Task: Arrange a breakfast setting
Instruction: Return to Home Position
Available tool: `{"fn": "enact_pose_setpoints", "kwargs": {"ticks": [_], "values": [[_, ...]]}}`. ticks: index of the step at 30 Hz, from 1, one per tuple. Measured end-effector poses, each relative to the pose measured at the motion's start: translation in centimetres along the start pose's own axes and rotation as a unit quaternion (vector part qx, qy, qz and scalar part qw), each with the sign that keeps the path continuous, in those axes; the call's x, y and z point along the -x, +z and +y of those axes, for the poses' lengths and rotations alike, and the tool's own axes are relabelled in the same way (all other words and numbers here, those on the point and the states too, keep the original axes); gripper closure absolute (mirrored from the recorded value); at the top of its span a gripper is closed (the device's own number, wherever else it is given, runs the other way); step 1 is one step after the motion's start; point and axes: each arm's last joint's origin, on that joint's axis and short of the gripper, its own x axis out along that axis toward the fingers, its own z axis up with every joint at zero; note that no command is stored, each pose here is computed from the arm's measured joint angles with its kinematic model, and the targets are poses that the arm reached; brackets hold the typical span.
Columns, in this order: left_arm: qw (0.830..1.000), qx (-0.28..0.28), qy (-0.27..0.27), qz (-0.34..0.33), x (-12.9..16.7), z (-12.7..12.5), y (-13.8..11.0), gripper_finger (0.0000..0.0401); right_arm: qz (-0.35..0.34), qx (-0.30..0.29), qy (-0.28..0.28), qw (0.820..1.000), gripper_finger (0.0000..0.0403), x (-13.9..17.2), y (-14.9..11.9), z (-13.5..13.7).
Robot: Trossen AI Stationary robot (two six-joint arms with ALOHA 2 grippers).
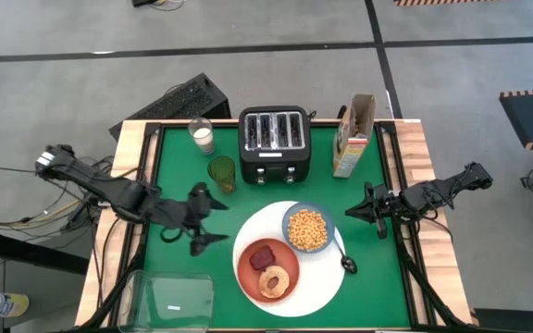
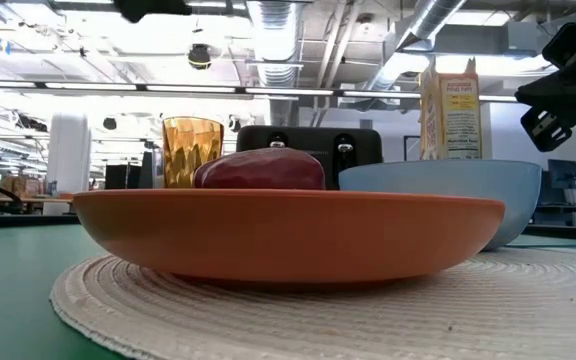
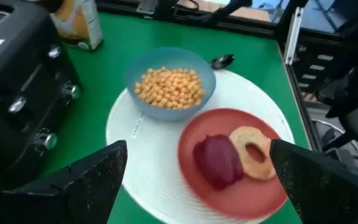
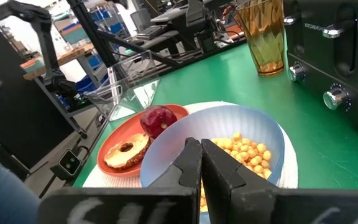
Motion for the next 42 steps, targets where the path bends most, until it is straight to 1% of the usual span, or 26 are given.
{"fn": "enact_pose_setpoints", "kwargs": {"ticks": [2, 4, 8, 10, 12, 14, 17, 20, 24, 27, 30, 31, 34, 36, 40, 42], "values": [[1.0, -0.006, -0.011, -0.019, 0.9, 0.7, -1.5, 0.0017, 0.0, 0.0, 0.0, 1.0, 0.0369, 0.0, 0.0, 0.0], [0.998, -0.019, -0.034, -0.044, 1.8, 1.5, -3.0, 0.0014, 0.0, 0.0, 0.0, 1.0, 0.0369, 0.0, 0.0, 0.0], [0.99, -0.046, -0.078, -0.105, 3.5, 3.2, -6.6, 0.0006, 0.0, 0.0, 0.0, 1.0, 0.0369, 0.0, 0.0, 0.0], [0.985, -0.051, -0.095, -0.135, 3.9, 4.0, -8.5, 0.0003, 0.0, 0.0, 0.0, 1.0, 0.0369, 0.0, 0.0, 0.0], [0.978, -0.041, -0.122, -0.166, 4.3, 4.8, -10.3, 0.0002, 0.0, 0.0, 0.0, 1.0, 0.0369, 0.0, 0.0, 0.0], [0.97, -0.031, -0.148, -0.191, 4.5, 5.5, -11.7, 0.0001, 0.0, 0.0, 0.0, 1.0, 0.0369, 0.0, 0.0, 0.0], [0.958, -0.044, -0.186, -0.213, 4.8, 6.2, -13.5, 0.0001, 0.0, 0.0, 0.0, 1.0, 0.0369, 0.0, 0.0, 0.0], [0.947, -0.073, -0.204, -0.238, 5.0, 6.7, -14.7, 0.0001, 0.0, 0.0, 0.0, 1.0, 0.0369, 0.0, 0.0, 0.0], [0.936, -0.134, -0.194, -0.262, 4.9, 7.3, -16.1, 0.0001, 0.0, 0.0, 0.0, 1.0, 0.0369, 0.0, 0.0, 0.0], [0.936, -0.145, -0.189, -0.26, 4.3, 7.6, -17.2, 0.0001, 0.0, 0.0, 0.0, 1.0, 0.0369, 0.0, 0.0, 0.0], [0.938, -0.137, -0.193, -0.253, 3.6, 7.7, -18.2, 0.0001, 0.0, 0.0, 0.0, 1.0, 0.0369, 0.0, 0.0, 0.0], [0.934, -0.139, -0.199, -0.261, 3.6, 7.6, -18.2, 0.0001, 0.0, 0.0, 0.0, 1.0, 0.0369, 0.0, 0.0, 0.0], [0.92, -0.177, -0.224, -0.267, 3.5, 7.4, -18.4, 0.0001, 0.0, 0.0, 0.0, 1.0, 0.0369, 0.0, 0.0, 0.0], [0.914, -0.19, -0.239, -0.268, 3.4, 7.4, -18.6, 0.0001, 0.0, 0.0, 0.0, 1.0, 0.0369, 0.0, 0.0, 0.0], [0.914, -0.195, -0.231, -0.27, 3.4, 7.4, -18.5, 0.0001, 0.0, 0.0, 0.0, 1.0, 0.0369, 0.0, 0.0, 0.0], [0.911, -0.208, -0.228, -0.273, 3.4, 7.4, -18.5, 0.0001, 0.0, 0.0, 0.0, 1.0, 0.0369, 0.0, 0.0, 0.0]]}}
